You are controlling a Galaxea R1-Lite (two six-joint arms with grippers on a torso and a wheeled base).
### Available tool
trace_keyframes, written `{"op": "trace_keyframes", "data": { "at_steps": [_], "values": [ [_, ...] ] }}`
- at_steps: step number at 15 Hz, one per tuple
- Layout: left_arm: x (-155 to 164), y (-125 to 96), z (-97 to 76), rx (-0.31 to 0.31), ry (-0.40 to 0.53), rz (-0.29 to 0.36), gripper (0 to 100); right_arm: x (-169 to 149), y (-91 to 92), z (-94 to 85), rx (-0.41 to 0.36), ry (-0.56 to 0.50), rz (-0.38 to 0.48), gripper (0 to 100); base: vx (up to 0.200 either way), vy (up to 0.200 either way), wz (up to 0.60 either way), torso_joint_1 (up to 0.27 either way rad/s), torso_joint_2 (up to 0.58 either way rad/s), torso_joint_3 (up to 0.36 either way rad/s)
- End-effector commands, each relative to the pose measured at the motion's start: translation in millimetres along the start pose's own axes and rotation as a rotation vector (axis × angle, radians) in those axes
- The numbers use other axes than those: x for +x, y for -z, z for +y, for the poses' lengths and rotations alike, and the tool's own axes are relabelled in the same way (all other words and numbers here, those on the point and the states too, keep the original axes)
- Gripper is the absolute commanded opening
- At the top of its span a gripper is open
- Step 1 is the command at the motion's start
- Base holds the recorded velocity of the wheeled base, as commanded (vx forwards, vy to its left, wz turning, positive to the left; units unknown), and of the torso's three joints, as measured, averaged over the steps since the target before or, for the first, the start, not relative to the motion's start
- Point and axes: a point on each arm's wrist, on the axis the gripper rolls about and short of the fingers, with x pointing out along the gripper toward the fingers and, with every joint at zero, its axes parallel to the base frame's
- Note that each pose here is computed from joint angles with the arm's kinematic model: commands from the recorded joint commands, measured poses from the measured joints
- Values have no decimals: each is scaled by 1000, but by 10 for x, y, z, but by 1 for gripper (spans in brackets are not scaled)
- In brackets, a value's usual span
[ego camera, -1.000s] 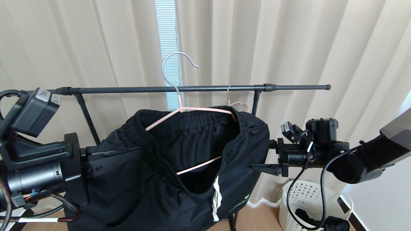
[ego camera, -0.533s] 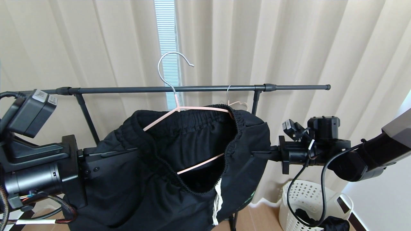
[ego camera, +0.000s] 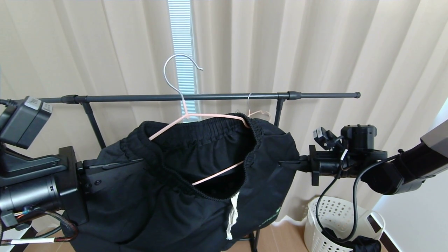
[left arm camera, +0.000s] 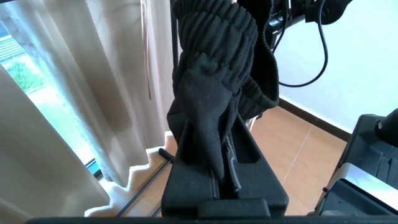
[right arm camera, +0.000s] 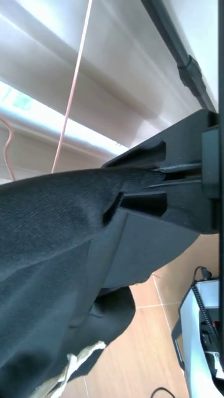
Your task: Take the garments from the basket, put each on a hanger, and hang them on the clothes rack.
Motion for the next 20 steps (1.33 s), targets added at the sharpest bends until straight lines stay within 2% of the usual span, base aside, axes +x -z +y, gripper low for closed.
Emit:
{"op": "trace_keyframes", "data": {
  "at_steps": [1,2,5,7,8,11,14,16,20],
  "values": [
    [4,2,4,-1,-1,1,0,2,7,9,3,-3,2,0,0,0,0,0,0,0],
    [8,4,6,-2,-1,3,0,1,17,15,6,-2,4,100,0,0,0,0,0,0],
    [11,1,8,-2,-1,3,0,9,33,53,-10,-9,10,100,0,0,0,0,0,0],
    [5,0,11,-3,-6,1,0,4,70,44,-124,-11,13,100,0,0,0,0,0,0],
    [-5,3,22,-5,-15,1,0,-5,80,52,-144,-11,15,100,0,0,0,0,0,0],
    [-42,20,71,-13,-51,3,0,-58,50,67,-168,0,12,100,0,0,0,0,0,0],
    [-134,83,171,-36,-131,11,0,-103,-8,80,-221,10,5,100,0,0,0,0,0,0],
    [-169,98,210,-43,-163,12,0,-116,-105,107,-216,20,-1,100,0,0,0,0,0,0],
    [-183,128,266,-58,-194,22,0,-70,-318,219,-130,98,6,100,0,0,0,0,0,0]
  ]
}}
